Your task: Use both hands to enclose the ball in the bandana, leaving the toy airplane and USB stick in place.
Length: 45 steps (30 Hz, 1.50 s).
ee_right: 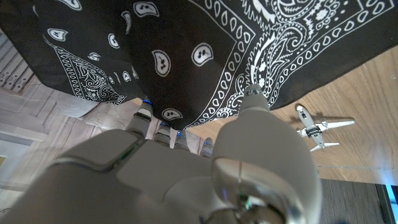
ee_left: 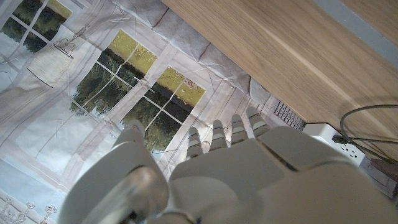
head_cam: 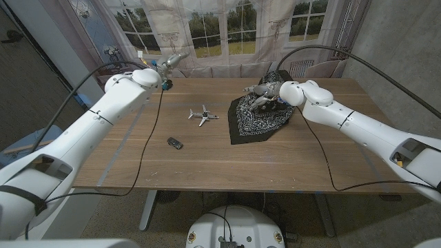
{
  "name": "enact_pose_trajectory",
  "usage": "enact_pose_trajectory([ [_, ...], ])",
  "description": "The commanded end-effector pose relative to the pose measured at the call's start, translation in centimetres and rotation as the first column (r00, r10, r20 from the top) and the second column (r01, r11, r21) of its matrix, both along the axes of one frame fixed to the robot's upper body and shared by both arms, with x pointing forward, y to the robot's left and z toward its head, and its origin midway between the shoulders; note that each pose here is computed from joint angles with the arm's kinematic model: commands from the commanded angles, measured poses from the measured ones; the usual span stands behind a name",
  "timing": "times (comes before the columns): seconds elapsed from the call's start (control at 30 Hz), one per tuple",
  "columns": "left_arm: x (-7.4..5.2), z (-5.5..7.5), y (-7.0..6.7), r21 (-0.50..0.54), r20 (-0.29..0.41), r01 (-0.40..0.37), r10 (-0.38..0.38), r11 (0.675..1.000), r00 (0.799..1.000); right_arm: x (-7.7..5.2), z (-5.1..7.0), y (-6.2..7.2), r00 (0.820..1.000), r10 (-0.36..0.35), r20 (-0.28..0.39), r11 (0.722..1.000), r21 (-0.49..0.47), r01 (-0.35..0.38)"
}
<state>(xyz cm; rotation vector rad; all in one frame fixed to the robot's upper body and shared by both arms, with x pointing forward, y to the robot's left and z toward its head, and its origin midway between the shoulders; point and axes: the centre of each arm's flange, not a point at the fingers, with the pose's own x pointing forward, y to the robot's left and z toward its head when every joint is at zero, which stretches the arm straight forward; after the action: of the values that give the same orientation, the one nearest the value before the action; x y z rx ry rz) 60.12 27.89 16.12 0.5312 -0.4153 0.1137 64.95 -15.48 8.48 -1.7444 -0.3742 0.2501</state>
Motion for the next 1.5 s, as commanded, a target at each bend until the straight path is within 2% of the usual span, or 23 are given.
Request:
enact_pose_trajectory([
  [0.03, 1.0, -0.2, 0.2, -0.002, 0.0, 0.017, -0.017, 1.0, 1.0, 3.1, -0.8, -0.6, 0.989, -0.119, -0.084, 0.993, -0.036, 0.117],
  [0.1, 1.1, -0.2, 0.2, 0.001, 0.002, 0.018, -0.018, 1.0, 1.0, 4.1, -1.3, -1.1, 0.98, -0.154, -0.124, 0.988, -0.035, 0.151],
  [0.23, 1.3, 0.0, 0.2, 0.002, 0.005, 0.026, -0.026, 1.0, 1.0, 4.9, -1.9, -1.5, 0.969, -0.204, -0.139, 0.979, -0.051, 0.198],
  [0.4, 1.6, 0.2, 0.2, -0.004, 0.011, 0.044, -0.044, 0.999, 0.999, 5.5, -2.8, -1.7, 0.953, -0.278, -0.118, 0.958, -0.101, 0.267],
  [0.53, 1.9, 0.3, 0.2, -0.008, 0.013, 0.064, -0.064, 0.998, 0.998, 5.9, -3.6, -1.9, 0.945, -0.31, -0.104, 0.948, -0.116, 0.298],
  [0.6, 2.0, 0.3, 0.2, -0.01, 0.016, 0.071, -0.071, 0.997, 0.997, 5.9, -3.9, -2.1, 0.947, -0.307, -0.088, 0.949, -0.098, 0.299],
  [0.7, 2.2, 0.3, 0.2, -0.013, 0.016, 0.083, -0.083, 0.996, 0.996, 5.7, -4.2, -2.3, 0.956, -0.293, -0.029, 0.955, -0.067, 0.29],
  [0.87, 2.4, 0.3, 0.1, -0.014, 0.016, 0.095, -0.095, 0.995, 0.995, 5.3, -4.2, -2.7, 0.964, -0.261, 0.04, 0.965, 0.009, 0.261],
  [1.07, 2.4, 0.4, 0.1, -0.01, 0.018, 0.1, -0.1, 0.995, 0.995, 4.2, -3.8, -3.3, 0.969, -0.212, 0.123, 0.975, 0.089, 0.202],
  [1.2, 2.3, 0.4, 0.0, -0.01, 0.022, 0.102, -0.102, 0.995, 0.995, 2.8, -3.3, -4.2, 0.963, -0.18, 0.199, 0.974, 0.171, 0.147],
  [1.3, 2.2, 0.5, -0.1, -0.004, 0.024, 0.107, -0.107, 0.994, 0.994, 1.3, -2.8, -4.8, 0.951, -0.159, 0.264, 0.971, 0.216, 0.102],
  [1.5, 2.0, 0.8, -0.8, 0.01, 0.035, 0.119, -0.119, 0.993, 0.992, -2.3, -1.8, -5.6, 0.906, -0.155, 0.394, 0.962, 0.269, 0.047],
])
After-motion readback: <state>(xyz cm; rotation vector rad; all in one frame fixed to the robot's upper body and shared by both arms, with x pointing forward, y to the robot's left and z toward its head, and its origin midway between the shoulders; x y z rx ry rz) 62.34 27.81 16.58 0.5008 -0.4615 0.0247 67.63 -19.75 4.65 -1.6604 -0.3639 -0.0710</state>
